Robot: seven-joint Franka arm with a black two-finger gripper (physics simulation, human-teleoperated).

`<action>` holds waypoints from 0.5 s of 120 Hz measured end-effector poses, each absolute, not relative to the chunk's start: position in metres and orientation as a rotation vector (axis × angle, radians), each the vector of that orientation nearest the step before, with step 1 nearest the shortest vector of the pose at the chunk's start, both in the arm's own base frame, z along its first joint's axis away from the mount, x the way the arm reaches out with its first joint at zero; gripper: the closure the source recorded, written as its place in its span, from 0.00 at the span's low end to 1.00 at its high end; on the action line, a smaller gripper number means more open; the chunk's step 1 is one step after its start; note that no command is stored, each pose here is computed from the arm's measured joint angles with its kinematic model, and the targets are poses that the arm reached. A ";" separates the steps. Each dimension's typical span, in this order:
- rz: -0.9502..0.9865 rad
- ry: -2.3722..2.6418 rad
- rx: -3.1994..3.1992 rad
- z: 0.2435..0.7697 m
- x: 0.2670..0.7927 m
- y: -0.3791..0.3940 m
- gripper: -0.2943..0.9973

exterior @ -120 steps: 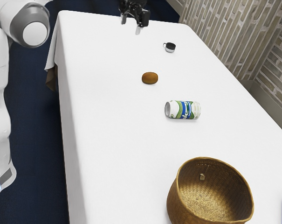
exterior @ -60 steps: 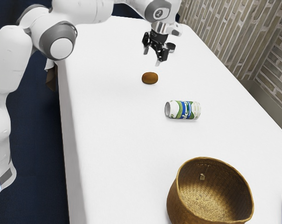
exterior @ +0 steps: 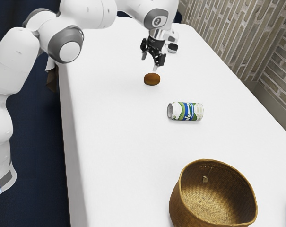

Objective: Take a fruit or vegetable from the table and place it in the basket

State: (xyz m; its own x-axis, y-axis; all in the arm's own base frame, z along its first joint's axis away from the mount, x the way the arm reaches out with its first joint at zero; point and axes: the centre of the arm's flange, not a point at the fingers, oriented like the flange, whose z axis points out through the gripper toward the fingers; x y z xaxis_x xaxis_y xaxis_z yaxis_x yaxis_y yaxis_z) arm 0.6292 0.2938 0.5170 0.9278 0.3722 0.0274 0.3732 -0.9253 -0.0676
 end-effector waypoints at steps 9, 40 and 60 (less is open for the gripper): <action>-0.020 -0.595 -3.017 0.509 0.629 0.305 0.23; -0.025 -0.534 -3.040 0.486 0.653 0.305 0.23; -0.014 -0.527 -3.052 0.474 0.658 0.314 0.23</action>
State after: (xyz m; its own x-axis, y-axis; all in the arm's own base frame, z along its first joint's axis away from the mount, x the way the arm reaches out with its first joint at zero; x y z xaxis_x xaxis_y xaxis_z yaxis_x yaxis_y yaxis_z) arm 0.6576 0.3142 0.4741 0.9422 0.3348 0.0164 0.3352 -0.9412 -0.0419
